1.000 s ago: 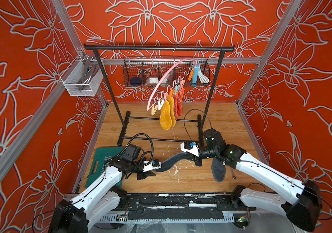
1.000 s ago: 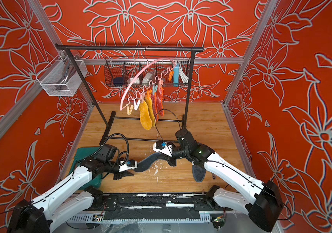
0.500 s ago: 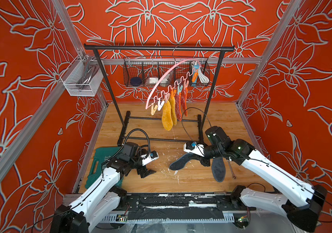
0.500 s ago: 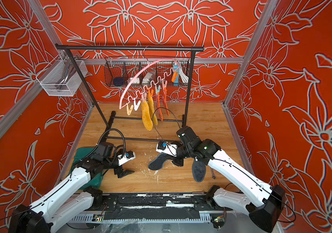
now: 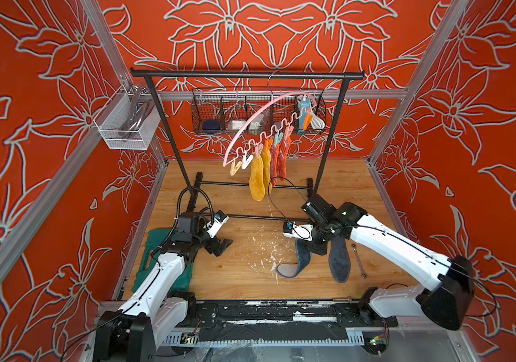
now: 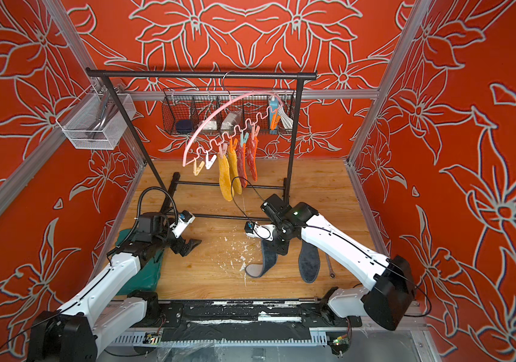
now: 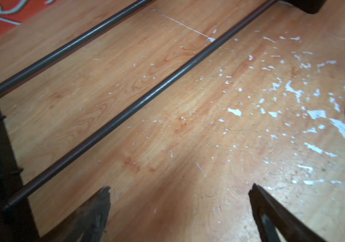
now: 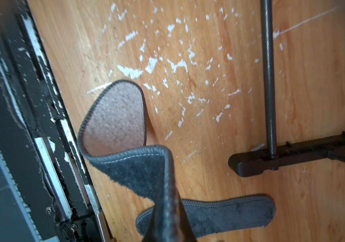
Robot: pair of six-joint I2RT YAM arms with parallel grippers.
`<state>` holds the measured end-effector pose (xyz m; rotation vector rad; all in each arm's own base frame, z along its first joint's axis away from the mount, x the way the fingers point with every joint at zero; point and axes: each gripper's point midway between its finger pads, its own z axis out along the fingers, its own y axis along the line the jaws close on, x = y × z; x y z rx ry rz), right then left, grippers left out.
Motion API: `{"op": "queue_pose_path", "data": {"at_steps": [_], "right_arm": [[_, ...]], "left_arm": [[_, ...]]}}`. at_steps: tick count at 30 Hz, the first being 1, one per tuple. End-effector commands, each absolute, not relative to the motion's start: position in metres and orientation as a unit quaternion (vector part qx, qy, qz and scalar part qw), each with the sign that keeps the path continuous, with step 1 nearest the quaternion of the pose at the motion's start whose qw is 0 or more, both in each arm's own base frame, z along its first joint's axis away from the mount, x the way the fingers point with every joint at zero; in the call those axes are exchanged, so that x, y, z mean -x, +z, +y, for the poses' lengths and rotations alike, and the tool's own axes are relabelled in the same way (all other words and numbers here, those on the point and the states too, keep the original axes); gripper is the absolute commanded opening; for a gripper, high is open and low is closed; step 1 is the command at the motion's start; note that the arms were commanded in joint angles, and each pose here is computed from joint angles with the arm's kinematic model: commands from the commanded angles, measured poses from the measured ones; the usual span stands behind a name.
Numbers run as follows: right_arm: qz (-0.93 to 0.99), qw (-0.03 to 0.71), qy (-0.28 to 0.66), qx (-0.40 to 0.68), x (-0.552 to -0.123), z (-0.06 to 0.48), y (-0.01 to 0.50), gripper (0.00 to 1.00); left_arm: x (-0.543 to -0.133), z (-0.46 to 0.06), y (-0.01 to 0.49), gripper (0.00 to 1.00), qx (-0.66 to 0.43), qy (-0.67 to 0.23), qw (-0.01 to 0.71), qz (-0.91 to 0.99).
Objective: Take the shoe insoles off the hanger
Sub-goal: Place the insole at the center of the board.
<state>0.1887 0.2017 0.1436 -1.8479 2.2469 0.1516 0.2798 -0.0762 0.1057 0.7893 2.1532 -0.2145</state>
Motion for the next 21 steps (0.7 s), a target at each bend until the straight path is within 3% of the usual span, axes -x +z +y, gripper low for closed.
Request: {"op": "queue_pose_path", "data": {"at_steps": [1,10,15,21], "right_arm": [[0.780,0.069,-0.036,0.620,-0.203,0.174,0.127,0.00],[0.794,0.063,-0.042,0.603,-0.230,0.186,0.095,0.00],[0.797,0.092,0.001,0.597,-0.225,0.199,0.122,0.00],[0.752,0.115,0.094,0.642,-0.179,0.211,0.180,0.00]], "left_arm": [[-0.301,-0.058,0.121,0.98,-0.258,-0.045,0.438,0.860],[-0.301,-0.051,0.112,0.98,-0.246,-0.040,0.422,0.872],[-0.297,-0.055,0.110,0.98,-0.257,-0.047,0.422,0.868],[-0.295,-0.057,0.109,0.98,-0.264,-0.053,0.419,0.867]]}}
